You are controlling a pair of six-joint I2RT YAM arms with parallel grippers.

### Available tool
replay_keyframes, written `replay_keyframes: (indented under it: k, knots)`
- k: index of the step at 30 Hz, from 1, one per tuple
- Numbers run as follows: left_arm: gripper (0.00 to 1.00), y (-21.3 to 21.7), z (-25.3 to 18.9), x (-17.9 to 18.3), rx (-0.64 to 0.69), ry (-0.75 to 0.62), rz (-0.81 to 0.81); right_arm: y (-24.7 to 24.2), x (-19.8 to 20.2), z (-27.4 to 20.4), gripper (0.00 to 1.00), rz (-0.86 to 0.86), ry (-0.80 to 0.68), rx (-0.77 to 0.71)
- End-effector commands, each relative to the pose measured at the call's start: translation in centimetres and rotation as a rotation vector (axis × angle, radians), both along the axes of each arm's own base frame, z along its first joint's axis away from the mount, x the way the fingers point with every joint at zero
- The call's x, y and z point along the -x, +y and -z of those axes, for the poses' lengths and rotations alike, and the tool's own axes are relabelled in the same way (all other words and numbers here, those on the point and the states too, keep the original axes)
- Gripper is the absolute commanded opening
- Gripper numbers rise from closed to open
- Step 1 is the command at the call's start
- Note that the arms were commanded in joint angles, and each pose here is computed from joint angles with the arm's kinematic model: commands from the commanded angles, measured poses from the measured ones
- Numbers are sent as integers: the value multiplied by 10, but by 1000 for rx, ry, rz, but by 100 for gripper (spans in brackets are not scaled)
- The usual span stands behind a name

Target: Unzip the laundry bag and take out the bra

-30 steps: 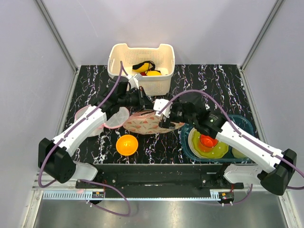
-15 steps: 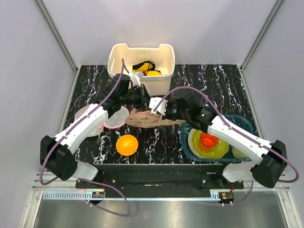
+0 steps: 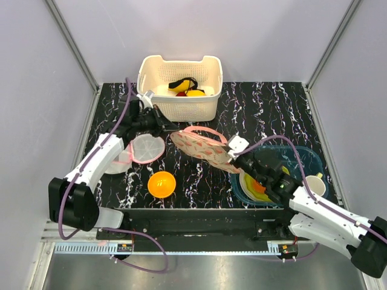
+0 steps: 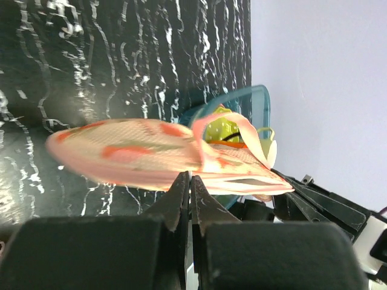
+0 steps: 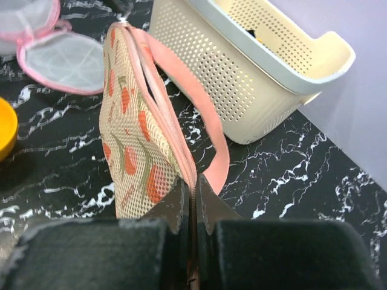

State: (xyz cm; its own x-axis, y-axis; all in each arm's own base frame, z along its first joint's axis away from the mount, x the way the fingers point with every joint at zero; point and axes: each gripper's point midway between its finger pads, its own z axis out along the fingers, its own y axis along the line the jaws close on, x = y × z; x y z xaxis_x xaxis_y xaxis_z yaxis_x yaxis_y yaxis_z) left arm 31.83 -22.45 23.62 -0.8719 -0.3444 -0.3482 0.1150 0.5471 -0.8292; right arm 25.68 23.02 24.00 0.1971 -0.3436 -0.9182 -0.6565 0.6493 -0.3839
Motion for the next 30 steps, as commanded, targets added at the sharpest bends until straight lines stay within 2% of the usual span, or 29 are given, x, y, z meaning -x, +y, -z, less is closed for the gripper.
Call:
replay_keyframes:
  k: [1, 5, 8, 11, 12, 14, 15, 18, 22, 26, 30]
  knots:
    - [0, 30, -10, -8, 6, -71, -72, -18, -4, -57, 0, 121, -75, -410]
    - [0, 47, 10, -13, 22, -44, -123, -25, -11, -36, 0, 198, -15, -518]
    - [0, 46, 37, -14, 55, 33, -109, -12, -13, -23, 0, 164, 22, -518]
    - [0, 44, 36, -14, 61, 30, -100, -1, -14, -19, 1, 124, 33, -489]
    - [0, 45, 32, -14, 60, 21, -102, 6, -13, -19, 11, 91, 40, -464]
    - [0, 46, 19, -16, 46, -22, -100, 15, -10, -18, 49, 40, 38, -394]
    - [0, 46, 19, -14, 37, -12, -98, 25, -5, -18, 78, -16, 64, -338]
    - [0, 47, 10, -12, 29, -30, -90, 38, 0, -20, 91, -104, 75, -192]
    - [0, 45, 3, -6, 34, -44, -90, 48, 4, -32, 94, -175, 79, -98]
    - [0, 42, 0, -2, 31, -59, -83, 73, 9, -42, 95, -290, 112, -101]
    - [0, 39, 0, -1, 29, -62, -72, 100, -8, -23, 95, -317, 181, -63]
